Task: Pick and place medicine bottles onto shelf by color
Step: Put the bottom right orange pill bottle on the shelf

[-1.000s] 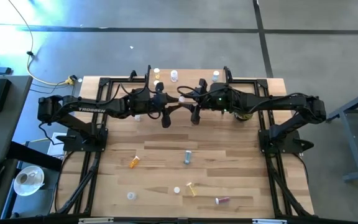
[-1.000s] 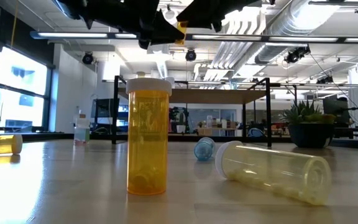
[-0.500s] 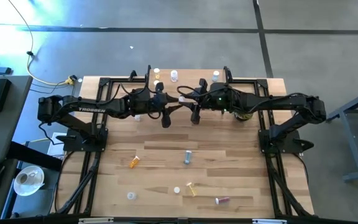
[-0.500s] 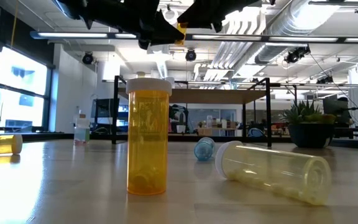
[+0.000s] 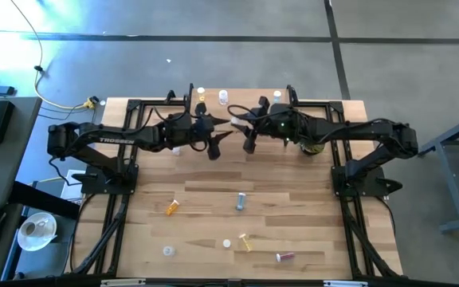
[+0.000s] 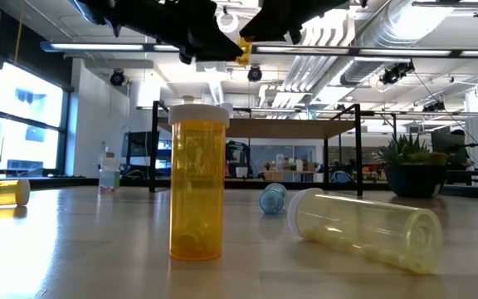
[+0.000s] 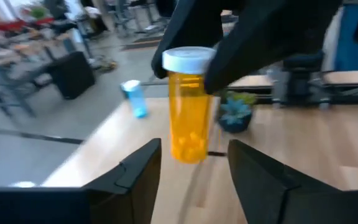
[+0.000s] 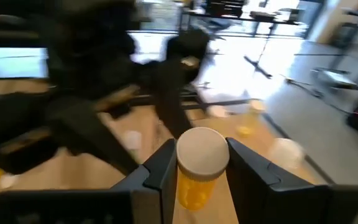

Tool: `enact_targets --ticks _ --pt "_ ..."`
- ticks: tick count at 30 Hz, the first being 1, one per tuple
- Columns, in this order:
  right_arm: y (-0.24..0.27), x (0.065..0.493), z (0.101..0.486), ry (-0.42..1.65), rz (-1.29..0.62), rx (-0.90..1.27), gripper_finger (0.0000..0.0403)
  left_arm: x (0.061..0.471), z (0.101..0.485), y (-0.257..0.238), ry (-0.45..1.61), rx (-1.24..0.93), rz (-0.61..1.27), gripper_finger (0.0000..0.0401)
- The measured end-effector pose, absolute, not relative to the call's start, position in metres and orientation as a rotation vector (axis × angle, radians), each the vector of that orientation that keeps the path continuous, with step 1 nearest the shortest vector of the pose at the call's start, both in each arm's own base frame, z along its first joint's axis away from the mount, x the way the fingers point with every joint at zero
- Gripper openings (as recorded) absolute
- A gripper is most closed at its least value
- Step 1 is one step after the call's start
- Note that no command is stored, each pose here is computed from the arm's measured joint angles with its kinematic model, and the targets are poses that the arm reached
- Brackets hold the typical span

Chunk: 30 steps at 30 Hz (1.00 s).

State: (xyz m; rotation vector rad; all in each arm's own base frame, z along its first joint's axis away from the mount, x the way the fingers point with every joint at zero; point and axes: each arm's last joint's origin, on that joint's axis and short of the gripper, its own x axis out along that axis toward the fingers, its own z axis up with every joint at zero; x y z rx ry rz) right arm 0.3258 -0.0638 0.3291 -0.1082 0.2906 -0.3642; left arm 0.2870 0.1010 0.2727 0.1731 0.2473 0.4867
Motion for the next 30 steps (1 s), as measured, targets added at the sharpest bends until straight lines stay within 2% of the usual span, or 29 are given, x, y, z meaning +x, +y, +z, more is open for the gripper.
enact_targets --ticks 5,18,30 --pt "-0.081 0.322 0.331 0.272 -0.453 -0.103 0.0101 0.279 0.282 0.100 0.257 0.220 0.547 0.0188" --pt "-0.142 0.301 0.333 0.236 -0.649 0.005 0.0101 0.252 0.311 0.091 0.192 0.228 0.552 0.0182" --pt "-0.169 0.314 0.292 0.371 -0.664 0.079 0.0101 0.249 0.310 0.090 0.226 0.227 0.548 0.0182"
